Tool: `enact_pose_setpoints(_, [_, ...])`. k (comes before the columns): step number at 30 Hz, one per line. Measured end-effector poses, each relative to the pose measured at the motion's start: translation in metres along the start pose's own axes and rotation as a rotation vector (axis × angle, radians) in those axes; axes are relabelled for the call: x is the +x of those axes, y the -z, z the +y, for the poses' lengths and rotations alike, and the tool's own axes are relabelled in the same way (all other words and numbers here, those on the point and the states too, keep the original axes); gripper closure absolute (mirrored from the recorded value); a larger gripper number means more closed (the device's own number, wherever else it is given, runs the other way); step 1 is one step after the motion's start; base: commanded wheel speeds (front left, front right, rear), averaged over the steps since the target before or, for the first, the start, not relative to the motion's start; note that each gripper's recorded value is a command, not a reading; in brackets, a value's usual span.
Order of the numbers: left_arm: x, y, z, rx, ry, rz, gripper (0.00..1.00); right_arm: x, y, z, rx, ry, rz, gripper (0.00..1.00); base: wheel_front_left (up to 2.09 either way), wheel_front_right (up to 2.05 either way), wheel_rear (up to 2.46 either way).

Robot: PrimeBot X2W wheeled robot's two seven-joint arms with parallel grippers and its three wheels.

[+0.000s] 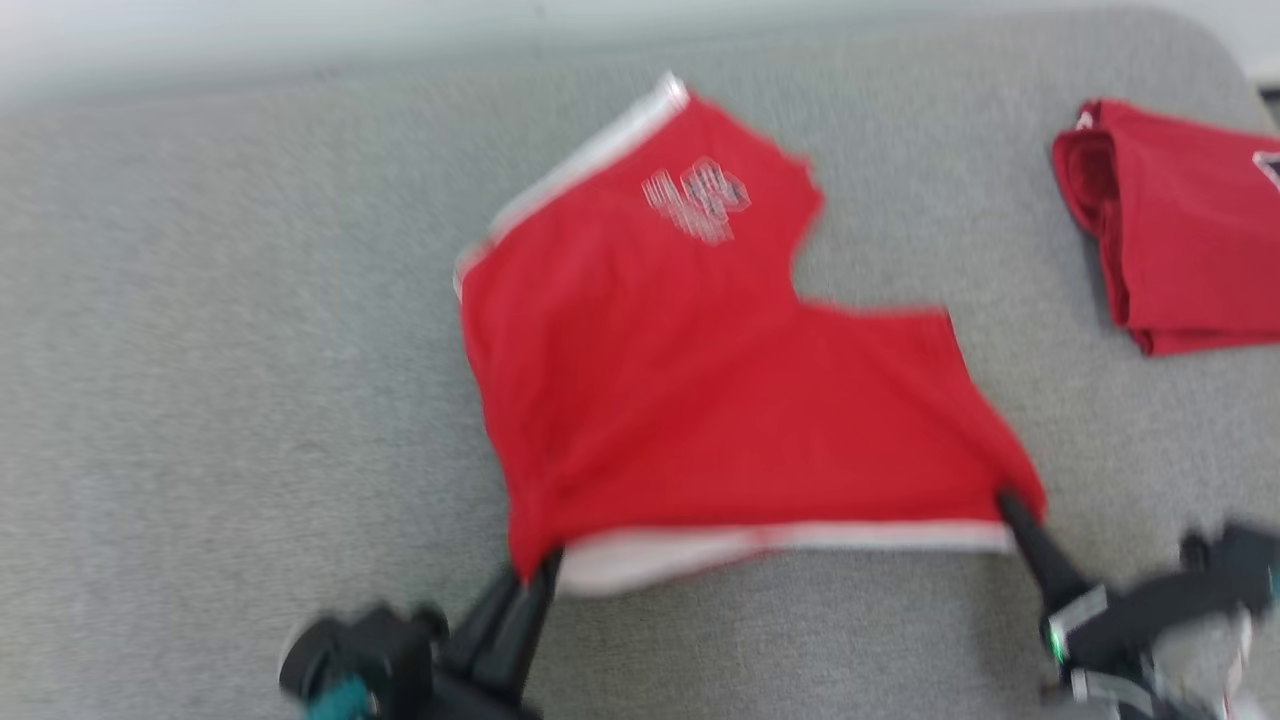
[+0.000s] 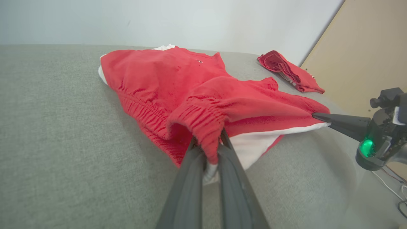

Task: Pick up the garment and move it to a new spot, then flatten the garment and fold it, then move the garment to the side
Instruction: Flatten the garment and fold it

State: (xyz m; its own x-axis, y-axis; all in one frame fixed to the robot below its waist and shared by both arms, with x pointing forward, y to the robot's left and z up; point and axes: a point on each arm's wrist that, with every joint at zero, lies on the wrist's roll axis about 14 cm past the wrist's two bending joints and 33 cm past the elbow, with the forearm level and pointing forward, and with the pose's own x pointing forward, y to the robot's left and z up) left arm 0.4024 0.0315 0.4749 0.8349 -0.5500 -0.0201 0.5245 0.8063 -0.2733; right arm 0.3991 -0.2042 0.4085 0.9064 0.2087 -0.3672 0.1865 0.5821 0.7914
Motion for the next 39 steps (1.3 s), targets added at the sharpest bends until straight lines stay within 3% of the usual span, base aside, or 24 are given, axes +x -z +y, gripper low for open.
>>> enact_pose_setpoints(8, [-0.044, 0.014, -0.005, 0.038, -0.034, 0.052, 1.00, -0.053, 0.037, -0.016, 0.096, 0.042, 0.030, 1.00, 0.00, 0.00, 0.00])
enact_pose_setpoints(14, [-0.054, 0.013, -0.008, 0.052, -0.046, 0.041, 1.00, -0.064, 0.035, -0.005, 0.116, 0.014, 0.003, 1.00, 0.00, 0.00, 0.00])
enact_pose_setpoints(28, [-0.025, -0.026, -0.004, 0.069, -0.025, -0.090, 1.00, 0.001, -0.029, 0.084, -0.017, -0.185, -0.057, 1.00, 0.00, 0.00, 0.00])
enact_pose_setpoints(39, [0.010, -0.051, 0.028, 0.059, -0.090, -0.148, 1.00, 0.083, -0.051, 0.156, -0.142, -0.259, -0.031, 1.00, 0.00, 0.00, 0.00])
